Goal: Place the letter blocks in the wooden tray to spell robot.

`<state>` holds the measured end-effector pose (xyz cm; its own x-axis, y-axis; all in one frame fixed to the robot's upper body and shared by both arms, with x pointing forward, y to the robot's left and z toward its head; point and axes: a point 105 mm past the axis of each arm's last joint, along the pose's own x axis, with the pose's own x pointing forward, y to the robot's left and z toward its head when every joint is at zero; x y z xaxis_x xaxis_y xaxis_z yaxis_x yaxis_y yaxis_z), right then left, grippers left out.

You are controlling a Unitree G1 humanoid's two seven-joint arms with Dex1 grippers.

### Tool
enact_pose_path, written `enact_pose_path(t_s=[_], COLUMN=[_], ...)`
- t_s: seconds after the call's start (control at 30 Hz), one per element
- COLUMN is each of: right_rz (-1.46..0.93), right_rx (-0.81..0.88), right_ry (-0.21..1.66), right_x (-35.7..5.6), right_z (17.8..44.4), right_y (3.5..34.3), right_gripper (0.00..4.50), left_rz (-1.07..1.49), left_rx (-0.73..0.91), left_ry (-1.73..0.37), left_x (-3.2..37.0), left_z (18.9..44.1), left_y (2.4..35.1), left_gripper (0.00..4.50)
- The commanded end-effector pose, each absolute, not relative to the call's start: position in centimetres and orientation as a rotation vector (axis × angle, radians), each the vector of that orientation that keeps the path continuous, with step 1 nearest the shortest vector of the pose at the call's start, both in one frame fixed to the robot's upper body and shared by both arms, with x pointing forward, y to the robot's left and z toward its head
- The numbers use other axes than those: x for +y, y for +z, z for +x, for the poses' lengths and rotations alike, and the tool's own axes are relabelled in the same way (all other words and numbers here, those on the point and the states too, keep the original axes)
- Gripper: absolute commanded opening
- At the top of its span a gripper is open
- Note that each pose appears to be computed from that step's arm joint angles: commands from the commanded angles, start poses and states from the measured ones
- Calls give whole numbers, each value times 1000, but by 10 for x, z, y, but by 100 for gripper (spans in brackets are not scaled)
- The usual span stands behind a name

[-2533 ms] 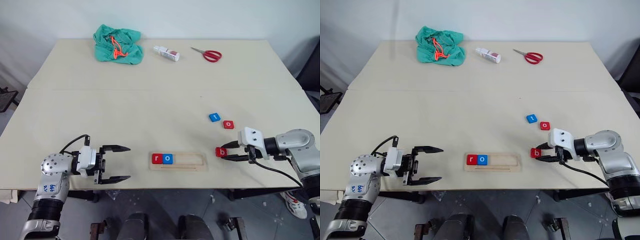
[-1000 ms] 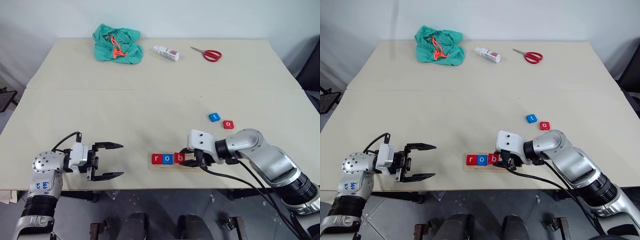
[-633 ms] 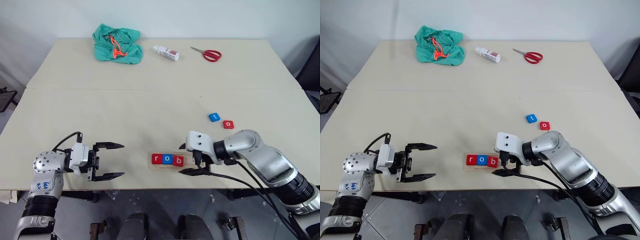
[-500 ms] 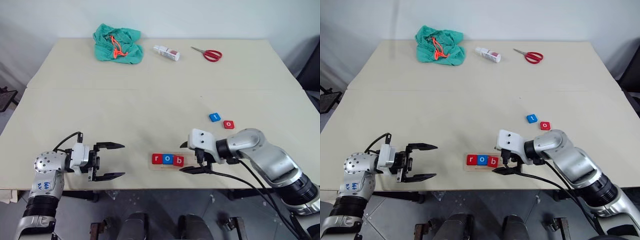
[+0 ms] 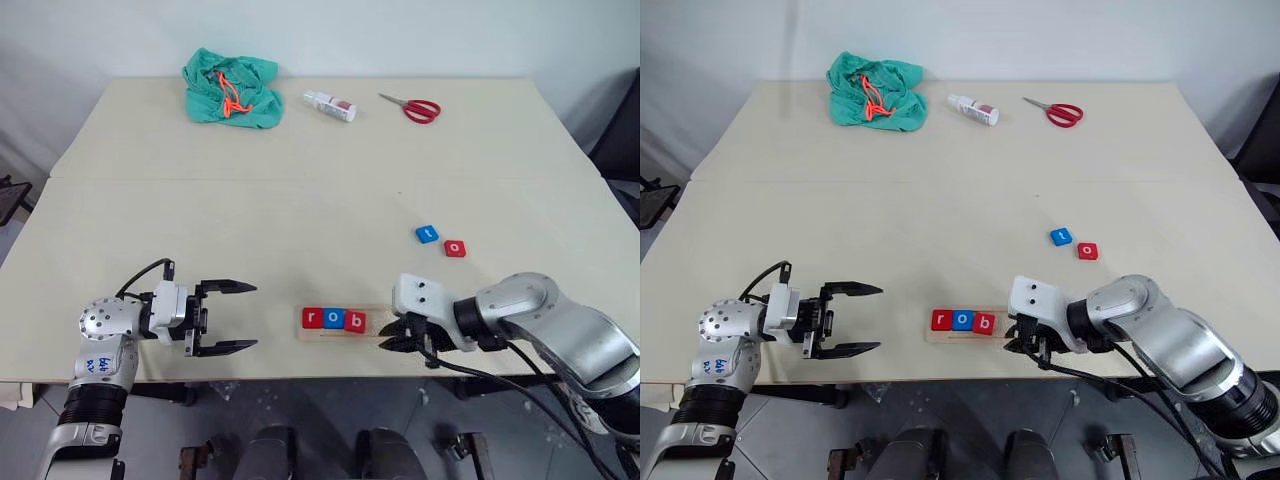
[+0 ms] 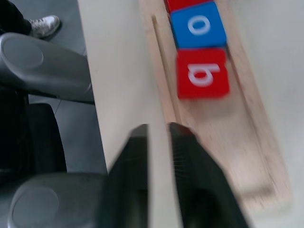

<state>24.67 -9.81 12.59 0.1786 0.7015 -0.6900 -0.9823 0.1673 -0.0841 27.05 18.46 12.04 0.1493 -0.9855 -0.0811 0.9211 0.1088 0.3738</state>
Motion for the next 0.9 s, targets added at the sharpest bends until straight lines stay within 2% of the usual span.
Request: enact_pose_path(t_s=[0.03,0.23,0.67,0.9], right_rz=[-616,-597,-608,-596], right_rx=[526,495,448,378], right_ry=[1307,1332,1305,1319], right_x=[-88,-72,-70,-68], right_z=[251,256,269,266], right_y=[127,126,127,146], right_gripper=[3,3,3,3], left_rz=[391,392,387,388], left_rx=[-227,-217,-215,-218], left_ry=[-1403,-1380,-1364,-1368], left_x=[186,190,190,188], left_z=[268,262,261,265], left_y=[124,123,122,122], left_gripper=[450,450,450,450])
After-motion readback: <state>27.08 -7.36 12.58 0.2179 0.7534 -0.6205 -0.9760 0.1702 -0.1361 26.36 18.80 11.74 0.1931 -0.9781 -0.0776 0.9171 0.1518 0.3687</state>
